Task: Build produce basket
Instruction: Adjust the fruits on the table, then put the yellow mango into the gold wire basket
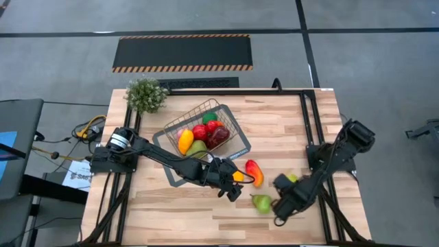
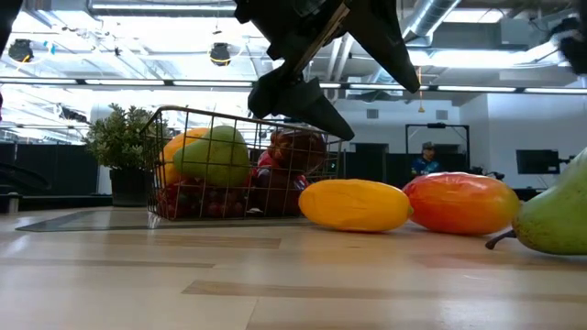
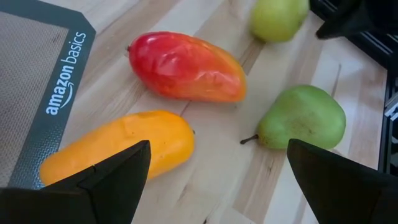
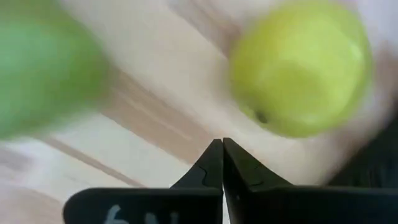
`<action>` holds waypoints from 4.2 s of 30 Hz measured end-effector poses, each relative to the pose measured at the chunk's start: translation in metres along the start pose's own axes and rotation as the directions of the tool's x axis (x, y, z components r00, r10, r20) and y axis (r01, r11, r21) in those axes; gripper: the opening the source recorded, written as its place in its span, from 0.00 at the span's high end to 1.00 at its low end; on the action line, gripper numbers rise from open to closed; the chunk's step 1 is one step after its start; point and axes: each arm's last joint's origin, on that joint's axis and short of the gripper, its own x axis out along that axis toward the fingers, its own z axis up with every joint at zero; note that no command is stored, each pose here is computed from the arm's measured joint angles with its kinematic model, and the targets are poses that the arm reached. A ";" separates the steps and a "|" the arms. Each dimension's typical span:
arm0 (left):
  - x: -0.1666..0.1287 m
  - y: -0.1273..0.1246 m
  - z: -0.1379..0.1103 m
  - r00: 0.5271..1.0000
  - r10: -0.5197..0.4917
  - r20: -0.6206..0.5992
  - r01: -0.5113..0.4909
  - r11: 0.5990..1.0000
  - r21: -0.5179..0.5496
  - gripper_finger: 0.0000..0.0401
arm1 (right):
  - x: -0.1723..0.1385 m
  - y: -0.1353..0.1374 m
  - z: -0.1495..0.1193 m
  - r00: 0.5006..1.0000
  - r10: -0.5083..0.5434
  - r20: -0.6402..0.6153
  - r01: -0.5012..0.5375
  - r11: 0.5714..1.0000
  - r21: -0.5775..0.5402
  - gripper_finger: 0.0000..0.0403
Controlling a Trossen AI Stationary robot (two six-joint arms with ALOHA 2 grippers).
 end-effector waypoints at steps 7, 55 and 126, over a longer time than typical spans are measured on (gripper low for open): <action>0.000 0.001 0.001 1.000 0.009 0.011 -0.009 1.000 -0.010 0.09 | -0.049 0.013 0.019 0.984 0.069 0.164 -0.038 0.983 -0.182 0.98; 0.071 0.071 -0.004 0.939 -0.048 -0.341 0.252 0.773 0.582 0.26 | -0.035 -0.008 0.012 0.966 -0.120 0.229 0.114 0.993 0.040 0.96; -0.059 0.201 0.159 0.684 0.682 -0.260 -0.611 0.730 0.306 0.41 | -0.043 -0.026 0.009 0.929 -0.225 0.294 0.161 0.961 0.225 0.95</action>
